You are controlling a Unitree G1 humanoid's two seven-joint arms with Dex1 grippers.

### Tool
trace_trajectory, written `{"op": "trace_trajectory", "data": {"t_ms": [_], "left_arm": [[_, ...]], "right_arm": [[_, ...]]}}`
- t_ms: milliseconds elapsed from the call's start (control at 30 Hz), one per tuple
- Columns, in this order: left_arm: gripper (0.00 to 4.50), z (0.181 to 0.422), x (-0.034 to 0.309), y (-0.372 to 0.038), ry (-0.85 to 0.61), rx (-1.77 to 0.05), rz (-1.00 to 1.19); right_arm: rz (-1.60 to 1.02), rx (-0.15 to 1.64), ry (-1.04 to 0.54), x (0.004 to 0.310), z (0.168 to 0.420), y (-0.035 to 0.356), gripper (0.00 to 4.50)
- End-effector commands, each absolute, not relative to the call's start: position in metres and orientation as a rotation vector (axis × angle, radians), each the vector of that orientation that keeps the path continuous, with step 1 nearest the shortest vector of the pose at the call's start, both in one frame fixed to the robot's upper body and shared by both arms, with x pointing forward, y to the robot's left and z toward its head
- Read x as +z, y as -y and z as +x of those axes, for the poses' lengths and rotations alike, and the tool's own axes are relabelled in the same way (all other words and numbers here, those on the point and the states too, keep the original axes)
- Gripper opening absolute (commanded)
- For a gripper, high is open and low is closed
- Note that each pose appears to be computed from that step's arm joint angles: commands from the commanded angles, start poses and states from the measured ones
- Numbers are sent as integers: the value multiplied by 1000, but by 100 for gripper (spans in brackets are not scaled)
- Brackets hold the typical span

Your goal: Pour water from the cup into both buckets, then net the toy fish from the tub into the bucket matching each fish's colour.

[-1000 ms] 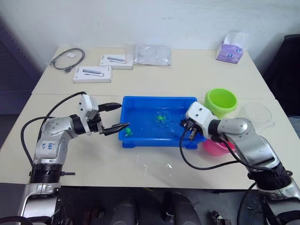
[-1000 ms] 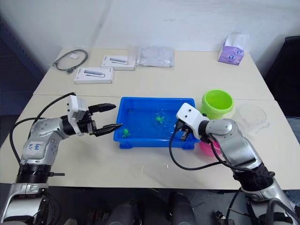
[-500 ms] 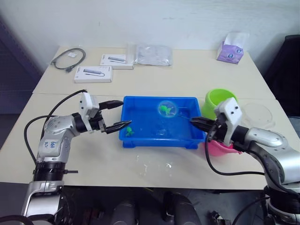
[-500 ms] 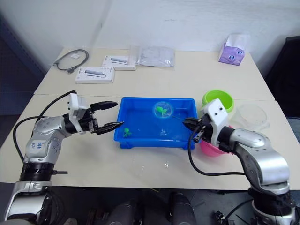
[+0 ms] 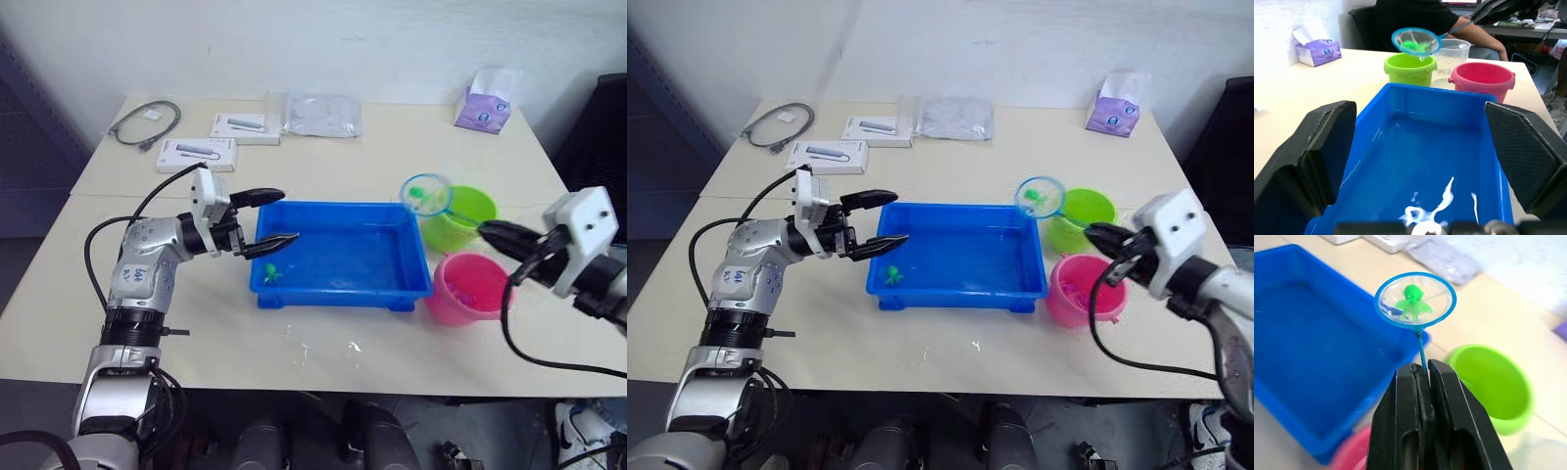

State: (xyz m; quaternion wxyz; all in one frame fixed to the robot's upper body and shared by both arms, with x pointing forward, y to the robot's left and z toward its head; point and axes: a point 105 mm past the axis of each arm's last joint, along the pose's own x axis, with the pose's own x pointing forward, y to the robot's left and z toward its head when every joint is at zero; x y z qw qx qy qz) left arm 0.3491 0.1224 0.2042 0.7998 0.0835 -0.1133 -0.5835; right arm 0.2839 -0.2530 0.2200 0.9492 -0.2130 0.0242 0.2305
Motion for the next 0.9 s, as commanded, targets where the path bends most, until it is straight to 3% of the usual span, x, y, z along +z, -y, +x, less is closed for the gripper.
{"op": "trace_trajectory", "data": {"t_ms": [33, 300, 900], "left_arm": [[449, 351, 217, -113, 294, -1269, 219], [449, 351, 220, -91, 322, -1287, 201], [449, 346, 215, -88, 308, -1285, 187]], "right_arm": [[-540, 380, -61, 230, 285, 275, 0], [-736, 232, -87, 231, 300, 300, 0], [-1663, 168, 75, 223, 321, 305, 0]]}}
